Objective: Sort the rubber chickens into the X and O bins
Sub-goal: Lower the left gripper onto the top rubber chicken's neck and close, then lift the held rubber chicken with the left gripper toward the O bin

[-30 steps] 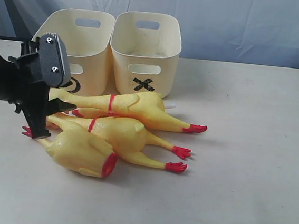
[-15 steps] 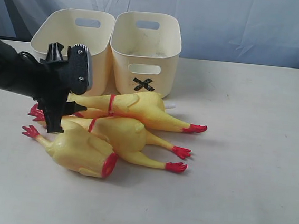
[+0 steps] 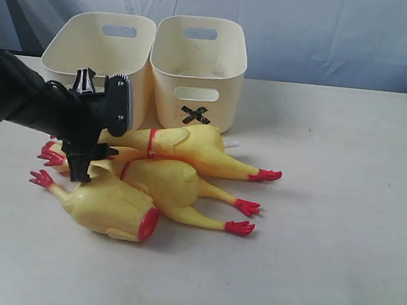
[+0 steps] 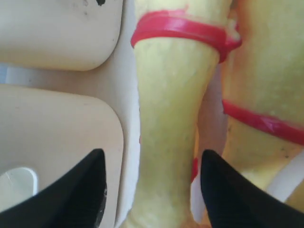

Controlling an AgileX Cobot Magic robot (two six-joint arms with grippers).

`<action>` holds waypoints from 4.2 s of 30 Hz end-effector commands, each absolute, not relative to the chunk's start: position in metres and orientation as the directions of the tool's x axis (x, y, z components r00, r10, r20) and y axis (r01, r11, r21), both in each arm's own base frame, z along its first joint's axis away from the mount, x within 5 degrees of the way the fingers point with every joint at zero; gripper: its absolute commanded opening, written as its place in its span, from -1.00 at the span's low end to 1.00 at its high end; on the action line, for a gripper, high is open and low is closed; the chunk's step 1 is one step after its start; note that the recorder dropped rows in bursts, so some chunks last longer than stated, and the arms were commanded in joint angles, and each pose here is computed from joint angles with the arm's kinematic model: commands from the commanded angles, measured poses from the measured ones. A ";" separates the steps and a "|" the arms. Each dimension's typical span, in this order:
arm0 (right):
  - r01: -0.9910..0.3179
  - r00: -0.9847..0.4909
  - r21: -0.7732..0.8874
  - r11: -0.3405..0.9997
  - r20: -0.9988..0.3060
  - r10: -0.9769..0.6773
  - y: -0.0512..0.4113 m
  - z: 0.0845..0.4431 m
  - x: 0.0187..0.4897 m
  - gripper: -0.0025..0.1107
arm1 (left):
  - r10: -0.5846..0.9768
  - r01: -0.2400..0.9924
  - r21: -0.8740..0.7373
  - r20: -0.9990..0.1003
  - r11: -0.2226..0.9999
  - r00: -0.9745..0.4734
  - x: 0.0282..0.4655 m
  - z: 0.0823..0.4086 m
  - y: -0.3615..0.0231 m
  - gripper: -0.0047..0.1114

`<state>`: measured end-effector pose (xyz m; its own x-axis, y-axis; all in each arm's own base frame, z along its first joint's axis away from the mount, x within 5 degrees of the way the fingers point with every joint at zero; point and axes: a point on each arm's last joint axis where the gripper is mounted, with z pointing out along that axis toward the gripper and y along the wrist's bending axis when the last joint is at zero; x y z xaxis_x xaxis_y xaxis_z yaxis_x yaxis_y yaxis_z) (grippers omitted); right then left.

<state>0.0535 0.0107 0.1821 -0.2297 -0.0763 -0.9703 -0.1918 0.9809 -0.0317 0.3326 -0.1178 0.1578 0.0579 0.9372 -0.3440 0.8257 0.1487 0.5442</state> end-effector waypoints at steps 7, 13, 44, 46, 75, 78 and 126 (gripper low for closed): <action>-0.191 -0.205 -0.038 0.981 -0.976 -0.078 0.011 0.186 0.053 -0.96 | 0.953 0.814 0.571 -0.291 0.107 0.079 0.336 0.150 -0.118 0.02; -0.191 -0.205 -0.038 0.981 -0.976 -0.078 0.011 0.186 0.053 -0.96 | 0.953 0.816 0.568 -0.293 0.106 0.080 0.336 0.149 -0.118 -0.08; -0.191 -0.205 -0.038 0.981 -0.976 -0.078 0.011 0.186 0.053 -0.96 | 0.941 0.810 0.585 -0.296 0.045 0.162 0.329 0.171 -0.120 -0.92; -0.191 -0.205 -0.038 0.981 -0.976 -0.078 0.011 0.186 0.053 -0.96 | 0.936 0.802 0.595 -0.305 0.045 0.174 0.326 0.179 -0.120 -0.92; -0.191 -0.205 -0.038 0.981 -0.976 -0.078 0.011 0.186 0.053 -0.96 | 0.165 0.306 0.070 -0.940 0.950 -0.298 0.294 0.313 -0.093 -0.92; -0.191 -0.205 -0.038 0.981 -0.976 -0.078 0.011 0.186 0.053 -0.96 | 0.136 0.185 0.081 -0.942 0.979 -0.307 0.297 0.314 -0.082 -0.92; -0.189 -0.206 -0.038 0.981 -0.976 -0.077 0.010 0.186 0.053 -0.96 | 0.178 0.230 0.123 -0.954 0.965 -0.239 0.310 0.340 -0.089 -0.92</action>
